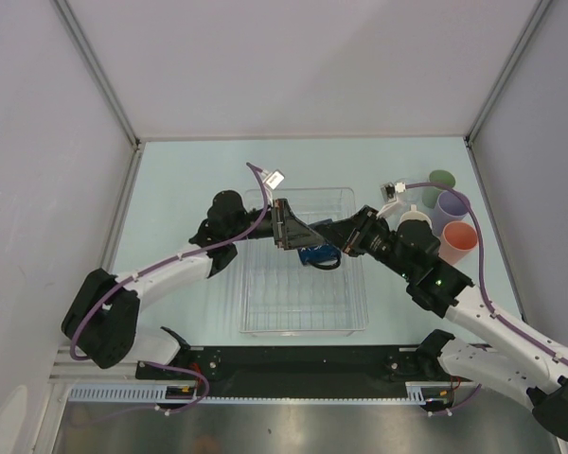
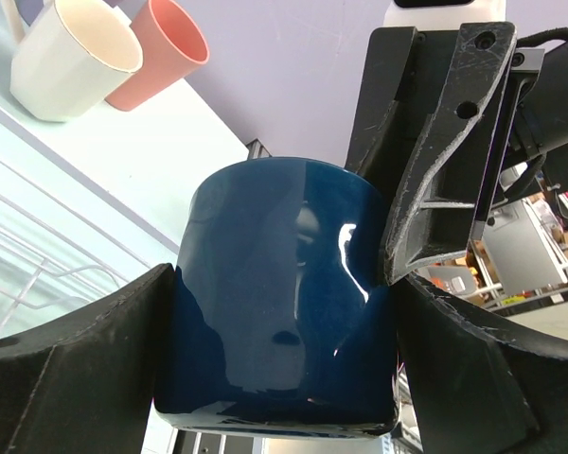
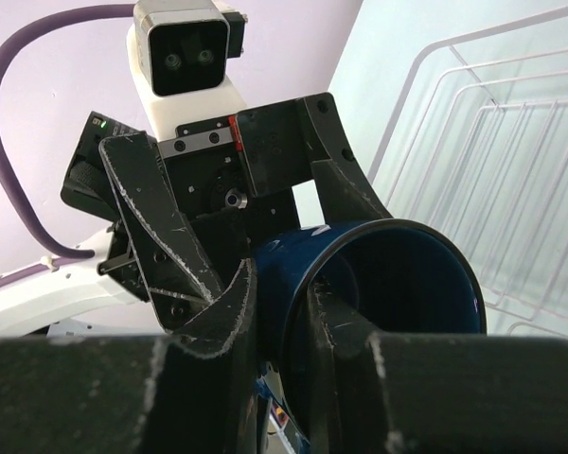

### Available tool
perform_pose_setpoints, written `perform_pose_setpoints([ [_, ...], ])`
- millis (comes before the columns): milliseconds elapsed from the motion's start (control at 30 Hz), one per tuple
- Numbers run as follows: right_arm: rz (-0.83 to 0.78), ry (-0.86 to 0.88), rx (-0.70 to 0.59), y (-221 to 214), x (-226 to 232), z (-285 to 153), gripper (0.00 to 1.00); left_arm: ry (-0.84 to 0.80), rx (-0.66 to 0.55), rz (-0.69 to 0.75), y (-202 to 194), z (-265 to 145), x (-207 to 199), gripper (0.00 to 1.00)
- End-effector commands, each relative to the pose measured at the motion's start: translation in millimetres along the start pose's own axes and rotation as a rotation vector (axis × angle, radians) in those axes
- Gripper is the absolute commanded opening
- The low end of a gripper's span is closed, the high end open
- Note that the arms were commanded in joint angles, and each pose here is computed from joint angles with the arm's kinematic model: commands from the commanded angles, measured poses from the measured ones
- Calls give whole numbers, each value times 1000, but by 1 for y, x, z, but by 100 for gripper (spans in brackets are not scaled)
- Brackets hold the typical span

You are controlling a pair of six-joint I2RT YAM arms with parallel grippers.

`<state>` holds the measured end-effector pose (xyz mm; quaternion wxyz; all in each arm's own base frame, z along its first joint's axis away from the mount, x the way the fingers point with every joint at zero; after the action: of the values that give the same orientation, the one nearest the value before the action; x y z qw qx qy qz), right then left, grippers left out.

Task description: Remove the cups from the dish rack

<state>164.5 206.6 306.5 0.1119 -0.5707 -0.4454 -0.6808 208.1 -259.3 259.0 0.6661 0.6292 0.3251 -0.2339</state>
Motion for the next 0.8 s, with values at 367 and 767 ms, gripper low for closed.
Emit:
perform_pose_setpoints([
  [367, -129, 94, -50, 12, 17, -11, 0, 503, -195, -245, 34, -42, 92, 97],
  [767, -155, 68, -70, 15, 17, -11, 0, 558, -212, -193, 40, -48, 86, 100],
])
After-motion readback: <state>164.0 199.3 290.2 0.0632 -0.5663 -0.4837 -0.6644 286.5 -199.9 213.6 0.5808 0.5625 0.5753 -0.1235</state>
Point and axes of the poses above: each gripper's point midway between its finger pads, its own z axis out along the fingers, its own x axis along the line the jaws close on, y = z × x, the point moved 8 cm from there along -z, back along the fingers, and after that the axes turned 7 degrees about z, right-handed, at the moved point
